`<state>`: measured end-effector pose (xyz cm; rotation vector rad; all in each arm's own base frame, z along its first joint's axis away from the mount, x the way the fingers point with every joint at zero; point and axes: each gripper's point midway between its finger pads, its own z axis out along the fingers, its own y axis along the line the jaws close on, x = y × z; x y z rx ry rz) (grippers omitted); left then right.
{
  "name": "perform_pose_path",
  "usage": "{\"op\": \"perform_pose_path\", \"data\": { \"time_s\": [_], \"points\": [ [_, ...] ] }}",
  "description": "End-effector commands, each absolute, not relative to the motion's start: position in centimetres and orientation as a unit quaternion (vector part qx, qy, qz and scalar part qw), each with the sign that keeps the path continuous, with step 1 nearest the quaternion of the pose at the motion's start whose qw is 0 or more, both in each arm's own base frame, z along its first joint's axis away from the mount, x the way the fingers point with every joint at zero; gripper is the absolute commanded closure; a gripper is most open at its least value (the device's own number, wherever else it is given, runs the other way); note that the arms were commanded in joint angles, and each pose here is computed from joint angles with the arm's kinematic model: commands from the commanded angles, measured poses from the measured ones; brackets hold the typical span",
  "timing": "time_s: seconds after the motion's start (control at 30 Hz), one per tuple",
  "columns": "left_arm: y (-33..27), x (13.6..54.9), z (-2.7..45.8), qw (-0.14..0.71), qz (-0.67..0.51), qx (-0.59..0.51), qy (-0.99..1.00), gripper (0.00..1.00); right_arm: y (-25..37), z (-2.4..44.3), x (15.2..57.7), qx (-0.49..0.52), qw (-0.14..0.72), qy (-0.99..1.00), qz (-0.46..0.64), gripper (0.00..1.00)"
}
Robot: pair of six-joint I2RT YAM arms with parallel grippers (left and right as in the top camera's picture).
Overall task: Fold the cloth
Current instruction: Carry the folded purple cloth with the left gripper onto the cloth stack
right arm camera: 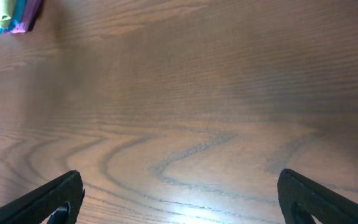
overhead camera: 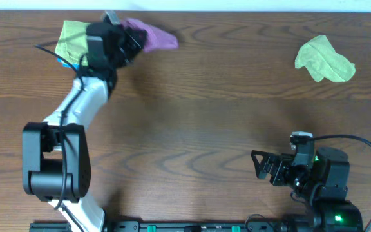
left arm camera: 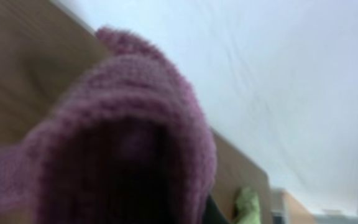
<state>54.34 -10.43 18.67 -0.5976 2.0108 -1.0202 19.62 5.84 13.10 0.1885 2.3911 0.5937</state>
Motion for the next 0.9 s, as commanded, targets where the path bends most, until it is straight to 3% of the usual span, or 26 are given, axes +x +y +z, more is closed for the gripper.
{"op": "perform_pose_path", "data": {
  "time_s": [0.0, 0.23, 0.57, 0.87],
  "points": [
    [-6.6, 56.1, 22.1, 0.461, -0.326, -0.224, 0.794, 0.94, 5.9, 13.0, 19.5, 0.079, 0.327, 0.913, 0.232, 0.01],
    [-0.1, 58.1, 25.1, 0.525, -0.236, -0.268, 0.772, 0.94, 5.9, 13.0, 19.5, 0.079, 0.327, 0.913, 0.232, 0.01],
    [6.2, 59.6, 23.2, 0.553, -0.189, -0.302, 0.753, 0.94, 5.9, 13.0, 19.6, 0.079, 0.327, 0.913, 0.232, 0.01],
    [7.6, 60.3, 19.5, 0.534, -0.179, -0.318, 0.763, 0.94, 5.9, 13.0, 19.5, 0.079, 0.327, 0.913, 0.232, 0.01]
  ]
}}
